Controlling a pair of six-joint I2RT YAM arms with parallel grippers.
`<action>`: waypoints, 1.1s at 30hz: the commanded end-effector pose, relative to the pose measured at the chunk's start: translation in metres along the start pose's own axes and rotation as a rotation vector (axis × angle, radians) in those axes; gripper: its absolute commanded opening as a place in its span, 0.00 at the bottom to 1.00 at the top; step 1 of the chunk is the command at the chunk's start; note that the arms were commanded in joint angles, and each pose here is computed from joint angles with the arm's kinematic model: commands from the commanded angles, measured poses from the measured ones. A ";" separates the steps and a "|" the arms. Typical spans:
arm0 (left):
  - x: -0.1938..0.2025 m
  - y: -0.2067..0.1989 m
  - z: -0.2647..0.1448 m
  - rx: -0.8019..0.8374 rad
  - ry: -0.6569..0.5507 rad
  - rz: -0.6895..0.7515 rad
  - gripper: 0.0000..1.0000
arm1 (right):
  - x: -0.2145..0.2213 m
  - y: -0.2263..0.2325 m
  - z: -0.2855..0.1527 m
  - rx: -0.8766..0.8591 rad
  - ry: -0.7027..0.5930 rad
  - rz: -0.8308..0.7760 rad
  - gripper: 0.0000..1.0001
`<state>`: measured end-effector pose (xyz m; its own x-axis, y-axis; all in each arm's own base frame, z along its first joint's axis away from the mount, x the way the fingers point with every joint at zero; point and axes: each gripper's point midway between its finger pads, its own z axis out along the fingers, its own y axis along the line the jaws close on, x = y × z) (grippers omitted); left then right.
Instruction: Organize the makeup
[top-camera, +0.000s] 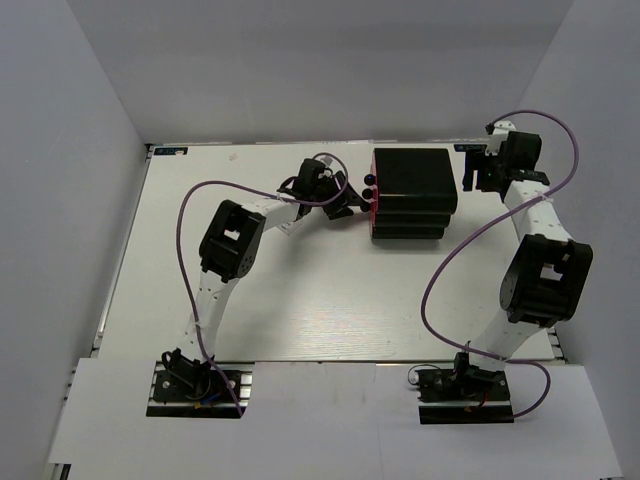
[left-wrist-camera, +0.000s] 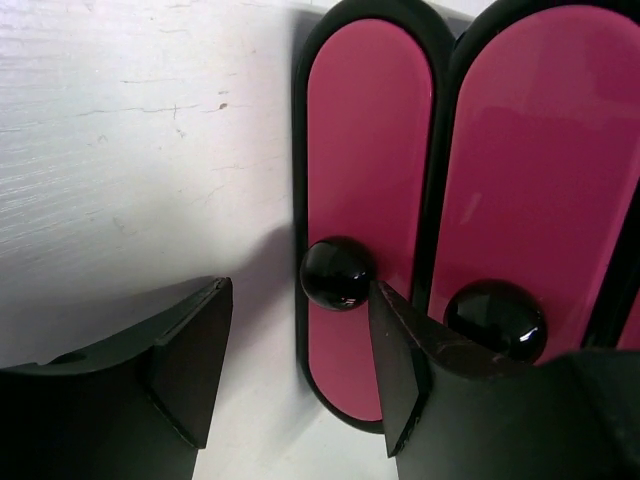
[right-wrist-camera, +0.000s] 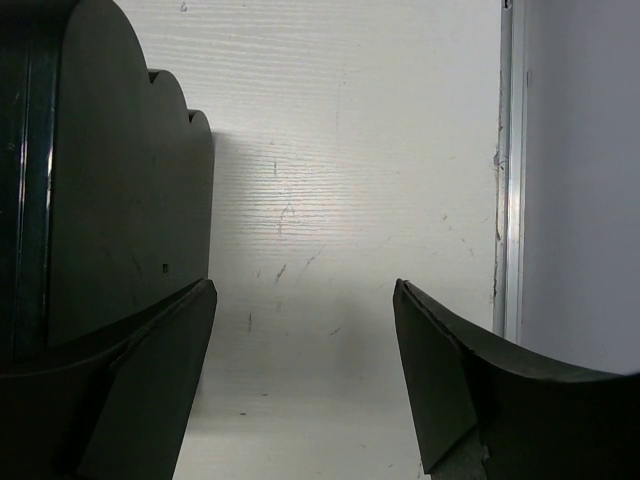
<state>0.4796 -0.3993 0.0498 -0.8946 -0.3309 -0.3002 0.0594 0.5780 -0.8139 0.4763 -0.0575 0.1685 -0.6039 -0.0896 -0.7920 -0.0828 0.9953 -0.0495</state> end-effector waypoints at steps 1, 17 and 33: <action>-0.007 -0.027 0.000 0.094 -0.003 -0.008 0.66 | -0.020 -0.005 -0.014 0.012 -0.079 0.000 0.77; 0.009 -0.019 0.012 0.135 0.026 -0.090 0.42 | -0.045 -0.002 -0.058 0.000 -0.199 0.006 0.75; 0.023 -0.013 0.000 0.143 0.039 -0.096 0.18 | -0.041 0.158 -0.132 -0.714 -0.315 -0.233 0.71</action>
<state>0.4799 -0.4136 0.0533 -0.8932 -0.3916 -0.2211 0.0442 0.4128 -0.9098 0.3955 0.0733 0.2815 -0.2617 -0.1522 -0.9531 -0.6353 0.7705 0.0514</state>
